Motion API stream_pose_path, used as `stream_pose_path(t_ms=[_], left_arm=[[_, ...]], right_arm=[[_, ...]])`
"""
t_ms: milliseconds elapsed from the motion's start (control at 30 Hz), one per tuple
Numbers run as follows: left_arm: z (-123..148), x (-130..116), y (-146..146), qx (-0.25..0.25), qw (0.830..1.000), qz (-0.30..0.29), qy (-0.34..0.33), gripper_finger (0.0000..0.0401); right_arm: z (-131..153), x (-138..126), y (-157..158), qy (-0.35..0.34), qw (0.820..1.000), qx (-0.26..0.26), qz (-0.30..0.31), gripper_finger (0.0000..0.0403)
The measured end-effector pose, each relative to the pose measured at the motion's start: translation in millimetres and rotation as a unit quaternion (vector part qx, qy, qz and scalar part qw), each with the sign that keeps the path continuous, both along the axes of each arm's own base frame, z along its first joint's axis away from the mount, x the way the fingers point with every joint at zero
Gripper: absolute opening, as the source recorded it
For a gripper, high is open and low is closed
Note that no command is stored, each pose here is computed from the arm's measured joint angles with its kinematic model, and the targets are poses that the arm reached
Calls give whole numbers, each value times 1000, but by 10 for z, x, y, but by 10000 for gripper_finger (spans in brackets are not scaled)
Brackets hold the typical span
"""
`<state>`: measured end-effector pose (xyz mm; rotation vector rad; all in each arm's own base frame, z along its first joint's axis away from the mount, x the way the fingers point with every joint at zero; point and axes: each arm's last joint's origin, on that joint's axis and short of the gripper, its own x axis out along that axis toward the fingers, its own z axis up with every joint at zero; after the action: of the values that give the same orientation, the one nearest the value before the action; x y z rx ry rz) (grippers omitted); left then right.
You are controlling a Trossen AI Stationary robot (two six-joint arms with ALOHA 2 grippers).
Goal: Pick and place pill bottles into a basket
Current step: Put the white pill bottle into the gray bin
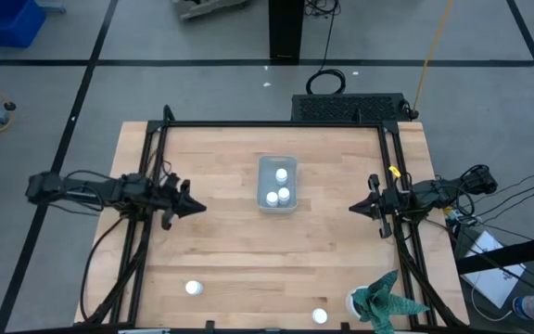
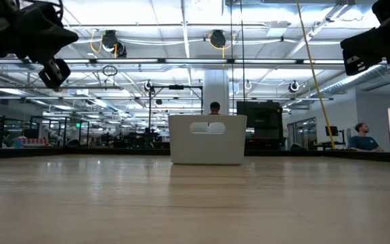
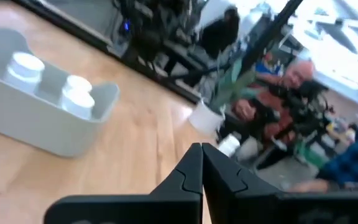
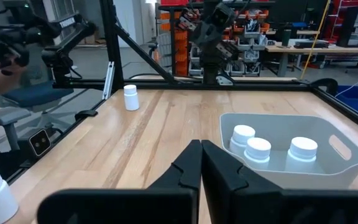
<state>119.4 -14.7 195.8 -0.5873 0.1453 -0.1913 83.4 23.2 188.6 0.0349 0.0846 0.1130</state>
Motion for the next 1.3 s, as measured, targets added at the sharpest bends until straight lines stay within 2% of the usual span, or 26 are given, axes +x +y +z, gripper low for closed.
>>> stream_pose_path(t_ms=[133, 200, 333, 433, 667, 800, 900, 1033, 1233, 1300], left_arm=[[92, 92, -124, -7, 996, -26, 81, 3], [147, 128, -200, 6, 991, -24, 129, 3], [257, 173, -377, 49, 972, -23, 231, 3], [371, 207, -554, 57, 959, -37, 274, 3], [553, 299, -1004, 74, 938, -2, 339, 4], [610, 360, -1302, 112, 916, 9, 385, 4], [652, 409, -1561, 151, 900, -6, 410, 4], [742, 433, -1883, 198, 886, -27, 419, 5], [786, 467, -2125, 200, 881, -32, 427, 11], [758, 460, -2141, 181, 874, -33, 449, 27]], right_arm=[[0, 0, 0, 0, 1000, 0, 0, 4], [0, 0, 0, 0, 1000, 0, 0, 4], [0, 0, 0, 0, 1000, 0, 0, 4], [0, 0, 0, 0, 1000, 0, 0, 4], [0, 0, 0, 0, 1000, 0, 0, 4], [0, 0, 0, 0, 1000, 0, 0, 4], [0, 0, 0, 0, 1000, 0, 0, 4], [0, 0, 0, 0, 1000, 0, 0, 4], [0, 0, 0, 0, 1000, 0, 0, 4], [0, 0, 0, 0, 1000, 0, 0, 4]])
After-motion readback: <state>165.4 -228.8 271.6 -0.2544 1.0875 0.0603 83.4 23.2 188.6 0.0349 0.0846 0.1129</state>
